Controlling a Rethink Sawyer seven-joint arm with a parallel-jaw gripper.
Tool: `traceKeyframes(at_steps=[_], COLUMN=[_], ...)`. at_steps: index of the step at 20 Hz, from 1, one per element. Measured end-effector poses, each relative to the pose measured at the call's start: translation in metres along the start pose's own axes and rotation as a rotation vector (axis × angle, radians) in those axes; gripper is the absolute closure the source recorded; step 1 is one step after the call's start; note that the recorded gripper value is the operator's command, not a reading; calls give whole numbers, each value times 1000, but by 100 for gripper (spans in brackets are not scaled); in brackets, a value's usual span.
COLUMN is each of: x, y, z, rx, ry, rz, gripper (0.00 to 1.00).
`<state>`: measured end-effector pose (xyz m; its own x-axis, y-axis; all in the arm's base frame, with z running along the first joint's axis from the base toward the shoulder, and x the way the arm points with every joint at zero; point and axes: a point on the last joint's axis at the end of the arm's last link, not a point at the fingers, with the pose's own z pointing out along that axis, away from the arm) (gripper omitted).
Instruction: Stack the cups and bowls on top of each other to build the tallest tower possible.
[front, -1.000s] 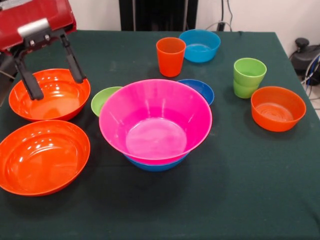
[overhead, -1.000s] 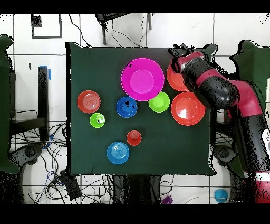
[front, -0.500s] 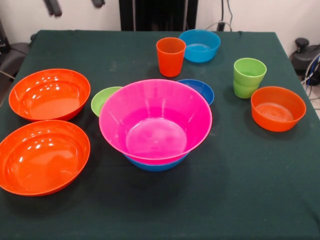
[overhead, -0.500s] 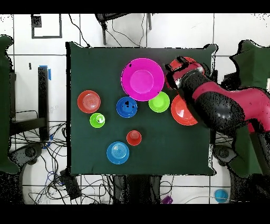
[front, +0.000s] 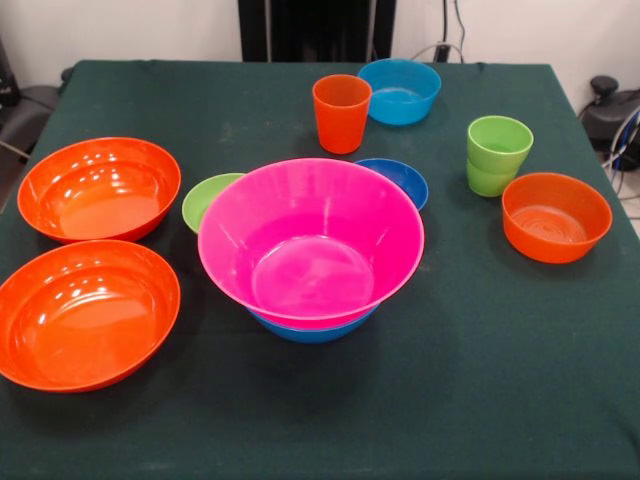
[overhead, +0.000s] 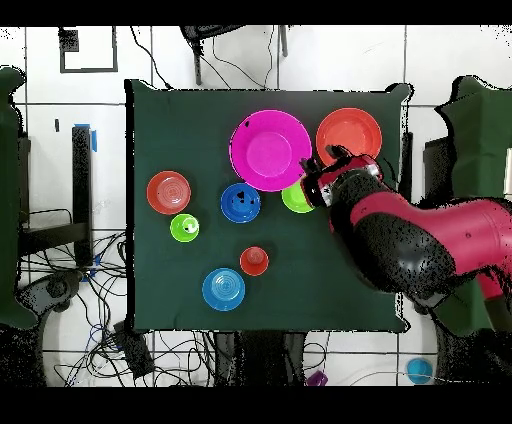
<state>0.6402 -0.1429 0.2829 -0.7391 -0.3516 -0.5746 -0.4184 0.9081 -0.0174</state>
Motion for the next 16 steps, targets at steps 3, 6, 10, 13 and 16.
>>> traceKeyframes(at_steps=[3,6,10,13,16], x=[7,14,24,34,43], y=[2,2,-1,-3,-6], z=[-8,-9,-7,-7,-6], rx=[24,49,71,70,69], ry=[32,41,25,38,56], rz=[-3,-16,-12,16,45], gripper=[0,0,0,0,0])
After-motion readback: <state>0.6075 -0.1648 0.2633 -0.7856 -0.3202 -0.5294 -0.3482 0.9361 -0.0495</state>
